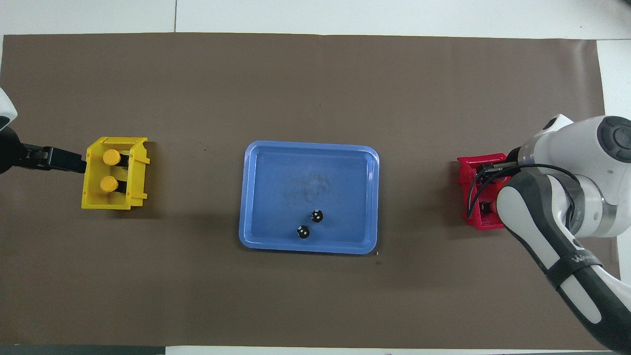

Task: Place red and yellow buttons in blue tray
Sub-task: 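Lift the red button and carry it over the blue tray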

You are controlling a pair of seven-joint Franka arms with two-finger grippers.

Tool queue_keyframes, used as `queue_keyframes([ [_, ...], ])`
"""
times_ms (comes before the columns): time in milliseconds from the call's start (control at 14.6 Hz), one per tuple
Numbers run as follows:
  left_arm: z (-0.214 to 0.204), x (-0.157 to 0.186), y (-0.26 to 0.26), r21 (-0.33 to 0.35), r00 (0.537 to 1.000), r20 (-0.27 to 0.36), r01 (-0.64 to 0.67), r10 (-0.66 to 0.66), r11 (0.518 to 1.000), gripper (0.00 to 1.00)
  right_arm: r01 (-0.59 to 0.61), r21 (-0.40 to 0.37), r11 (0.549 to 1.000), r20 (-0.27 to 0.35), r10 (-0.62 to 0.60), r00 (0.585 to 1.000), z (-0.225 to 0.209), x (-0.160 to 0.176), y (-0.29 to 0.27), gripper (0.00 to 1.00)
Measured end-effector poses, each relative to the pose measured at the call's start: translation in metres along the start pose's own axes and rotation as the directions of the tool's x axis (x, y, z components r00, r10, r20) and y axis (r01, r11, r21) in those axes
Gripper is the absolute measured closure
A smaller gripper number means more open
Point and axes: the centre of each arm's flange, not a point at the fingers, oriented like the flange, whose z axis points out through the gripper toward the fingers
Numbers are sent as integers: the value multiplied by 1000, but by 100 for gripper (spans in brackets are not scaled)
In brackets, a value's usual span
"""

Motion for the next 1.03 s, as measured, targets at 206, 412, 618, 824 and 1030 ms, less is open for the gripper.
queue_keyframes([
  [206, 0, -2, -1, -1, 1000, 1, 2, -2, 1000, 0, 12, 4, 1000, 40, -12, 999, -71, 20, -4, 63],
  [412, 0, -3, -1, -1, 1000, 4, 2, -2, 1000, 0, 37, 11, 999, 33, -37, 999, -132, 41, -43, 63],
  [618, 1, -3, -1, -1, 1000, 4, 2, -2, 1000, 0, -55, 53, 997, -22, 57, 998, -144, 63, -140, 63],
  [824, 0, -3, -3, -1, 1000, 4, 6, -6, 1000, 0, -152, 114, 982, -66, 160, 985, -116, 62, -270, 63],
  [1030, 0, -3, -6, -2, 1000, 2, 13, -13, 1000, 0, -149, 110, 983, -45, 155, 987, -65, 48, -352, 63],
])
